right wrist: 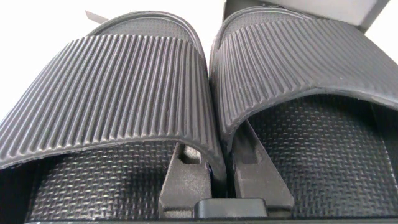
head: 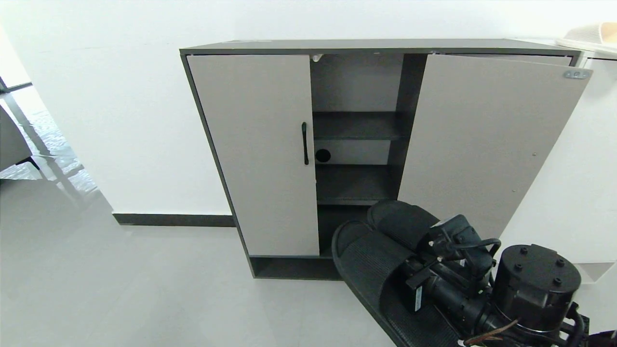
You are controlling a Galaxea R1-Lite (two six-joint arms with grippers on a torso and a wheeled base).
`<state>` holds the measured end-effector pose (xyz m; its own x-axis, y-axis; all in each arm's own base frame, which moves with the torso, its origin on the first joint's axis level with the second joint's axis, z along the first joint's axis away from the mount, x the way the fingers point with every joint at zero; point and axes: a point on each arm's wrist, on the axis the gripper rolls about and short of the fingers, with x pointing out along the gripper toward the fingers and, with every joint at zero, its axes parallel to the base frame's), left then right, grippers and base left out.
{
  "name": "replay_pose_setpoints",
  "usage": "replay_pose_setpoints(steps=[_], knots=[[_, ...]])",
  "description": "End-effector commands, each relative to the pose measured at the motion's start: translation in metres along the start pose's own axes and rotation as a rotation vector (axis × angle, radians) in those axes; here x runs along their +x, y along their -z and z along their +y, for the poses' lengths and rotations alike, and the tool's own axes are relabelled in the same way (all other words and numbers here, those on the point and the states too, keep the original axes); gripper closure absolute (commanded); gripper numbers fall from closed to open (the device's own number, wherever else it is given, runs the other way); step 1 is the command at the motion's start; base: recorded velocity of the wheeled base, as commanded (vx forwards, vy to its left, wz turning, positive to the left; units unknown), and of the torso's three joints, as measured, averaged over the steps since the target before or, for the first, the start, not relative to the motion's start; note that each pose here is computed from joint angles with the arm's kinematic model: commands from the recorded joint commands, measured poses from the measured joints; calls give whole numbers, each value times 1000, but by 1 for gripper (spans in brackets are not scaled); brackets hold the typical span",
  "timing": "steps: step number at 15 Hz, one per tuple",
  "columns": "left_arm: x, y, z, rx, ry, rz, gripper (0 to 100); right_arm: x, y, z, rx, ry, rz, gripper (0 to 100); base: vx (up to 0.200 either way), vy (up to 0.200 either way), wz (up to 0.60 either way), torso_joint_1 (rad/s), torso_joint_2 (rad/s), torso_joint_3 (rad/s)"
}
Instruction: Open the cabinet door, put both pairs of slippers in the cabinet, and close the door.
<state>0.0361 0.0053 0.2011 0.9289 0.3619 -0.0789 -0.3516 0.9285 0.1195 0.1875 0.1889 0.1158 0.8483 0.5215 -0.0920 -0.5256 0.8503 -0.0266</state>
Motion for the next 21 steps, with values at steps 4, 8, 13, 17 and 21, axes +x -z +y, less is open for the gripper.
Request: replay_pose_setpoints(steps=[4,8,13,17,21], knots=[[-54,112,10,-112,143,-145,100,0,-1,0,2,3,-6,100,0,0,0,0,0,0],[-47,131,1,-55,368,-105,100,0,-1,0,4,3,-14,100,0,0,0,0,0,0],[-47,131,0,-50,387,-104,100,2,2,0,9,0,-2,100,0,0,0,0,0,0],[-47,131,0,-55,385,-103,100,7,-5,-5,26,29,-41,100,0,100,0,1,1,0],[-47,131,0,-55,385,-103,100,10,-7,-13,28,87,-50,100,0,200,0,4,-1,4]])
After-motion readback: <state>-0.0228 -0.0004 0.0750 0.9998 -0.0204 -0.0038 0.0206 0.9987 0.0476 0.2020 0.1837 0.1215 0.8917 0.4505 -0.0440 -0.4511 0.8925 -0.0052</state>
